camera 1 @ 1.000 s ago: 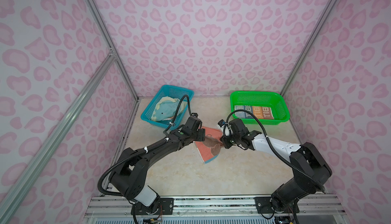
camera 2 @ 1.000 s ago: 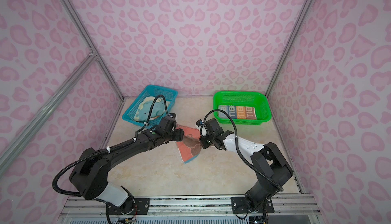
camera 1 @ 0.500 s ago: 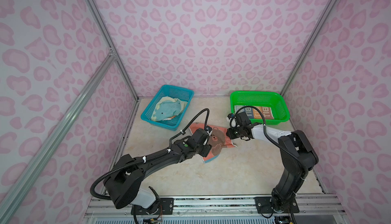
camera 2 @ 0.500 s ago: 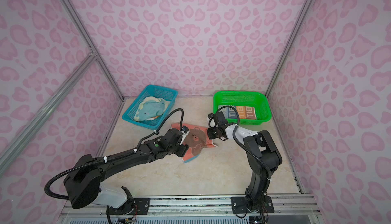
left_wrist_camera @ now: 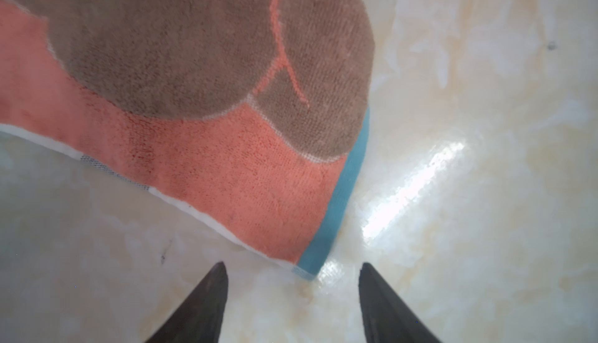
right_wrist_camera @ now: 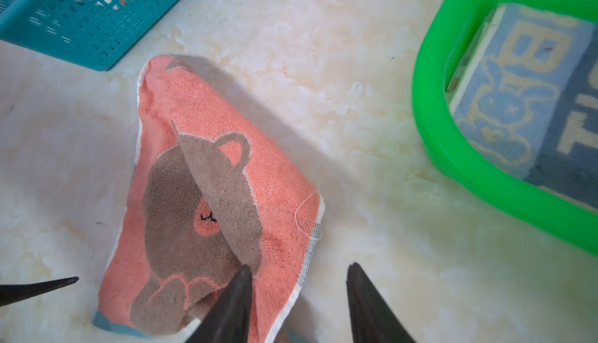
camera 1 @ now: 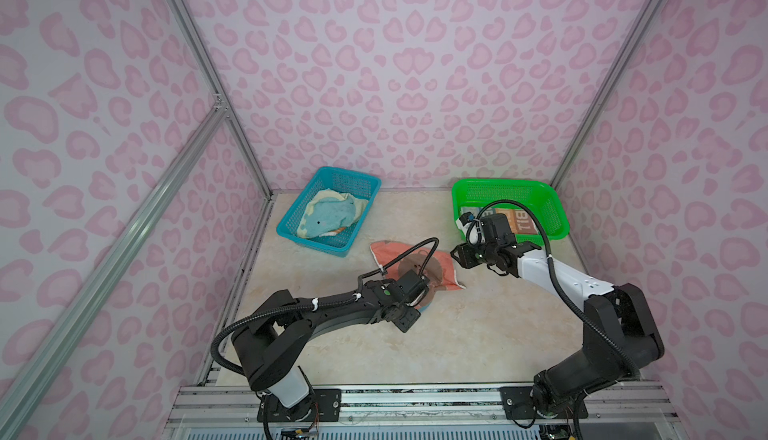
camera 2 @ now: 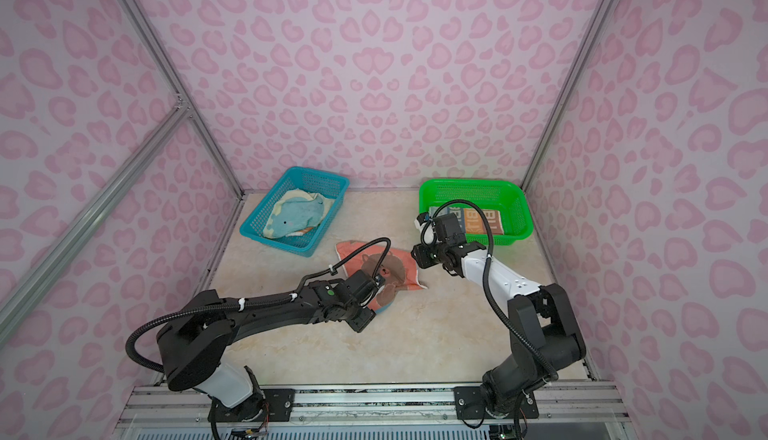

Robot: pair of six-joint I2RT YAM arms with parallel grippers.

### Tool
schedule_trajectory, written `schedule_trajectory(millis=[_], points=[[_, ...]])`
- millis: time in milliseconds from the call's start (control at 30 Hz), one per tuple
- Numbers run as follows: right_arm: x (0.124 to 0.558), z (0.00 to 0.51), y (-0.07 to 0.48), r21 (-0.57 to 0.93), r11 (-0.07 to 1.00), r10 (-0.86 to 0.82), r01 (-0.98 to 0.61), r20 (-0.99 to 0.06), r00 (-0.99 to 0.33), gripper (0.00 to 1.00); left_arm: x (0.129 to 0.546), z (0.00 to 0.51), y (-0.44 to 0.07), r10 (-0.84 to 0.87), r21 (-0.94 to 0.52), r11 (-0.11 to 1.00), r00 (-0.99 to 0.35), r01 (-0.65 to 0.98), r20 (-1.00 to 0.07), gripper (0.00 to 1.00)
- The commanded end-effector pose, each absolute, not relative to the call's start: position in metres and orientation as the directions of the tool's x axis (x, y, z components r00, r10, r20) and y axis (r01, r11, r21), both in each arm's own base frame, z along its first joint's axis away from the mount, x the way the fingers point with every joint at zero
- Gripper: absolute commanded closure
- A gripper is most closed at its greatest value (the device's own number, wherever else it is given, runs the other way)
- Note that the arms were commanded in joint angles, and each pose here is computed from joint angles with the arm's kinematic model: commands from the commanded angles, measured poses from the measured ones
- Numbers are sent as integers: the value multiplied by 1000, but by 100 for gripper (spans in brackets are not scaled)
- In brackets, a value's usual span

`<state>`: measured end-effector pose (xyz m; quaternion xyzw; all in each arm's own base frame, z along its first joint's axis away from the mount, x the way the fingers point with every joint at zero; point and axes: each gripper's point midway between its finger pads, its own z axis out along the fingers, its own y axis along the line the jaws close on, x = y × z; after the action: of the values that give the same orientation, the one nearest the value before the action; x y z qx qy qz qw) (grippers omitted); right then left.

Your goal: Fold and stack the towels

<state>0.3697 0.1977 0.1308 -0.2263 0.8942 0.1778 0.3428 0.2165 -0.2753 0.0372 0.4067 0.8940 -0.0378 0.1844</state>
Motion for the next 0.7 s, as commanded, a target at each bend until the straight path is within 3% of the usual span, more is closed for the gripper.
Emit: schedule_trajectory(millis=[0,133,500,633,667], points=[[366,136,188,117,844,-297,-523,-710,-638,52,211,31,-275,720,68,665,-614,744,-324,35],[362,144,182,99,852,-288,-515,-731,-618,52,209,23,-276,728,56,658,-616,751,-300,39],[356,140,176,89,861,-285,-501,-732,-619,52,205,4,-275,754,56,640,-613,766,-237,63],[353,137,175,89,858,-292,-506,-727,-622,53,206,-1,-272,759,70,639,-612,766,-220,82],[353,138,175,87,856,-294,-509,-729,-618,53,206,-3,-272,759,73,640,-614,765,-216,93]])
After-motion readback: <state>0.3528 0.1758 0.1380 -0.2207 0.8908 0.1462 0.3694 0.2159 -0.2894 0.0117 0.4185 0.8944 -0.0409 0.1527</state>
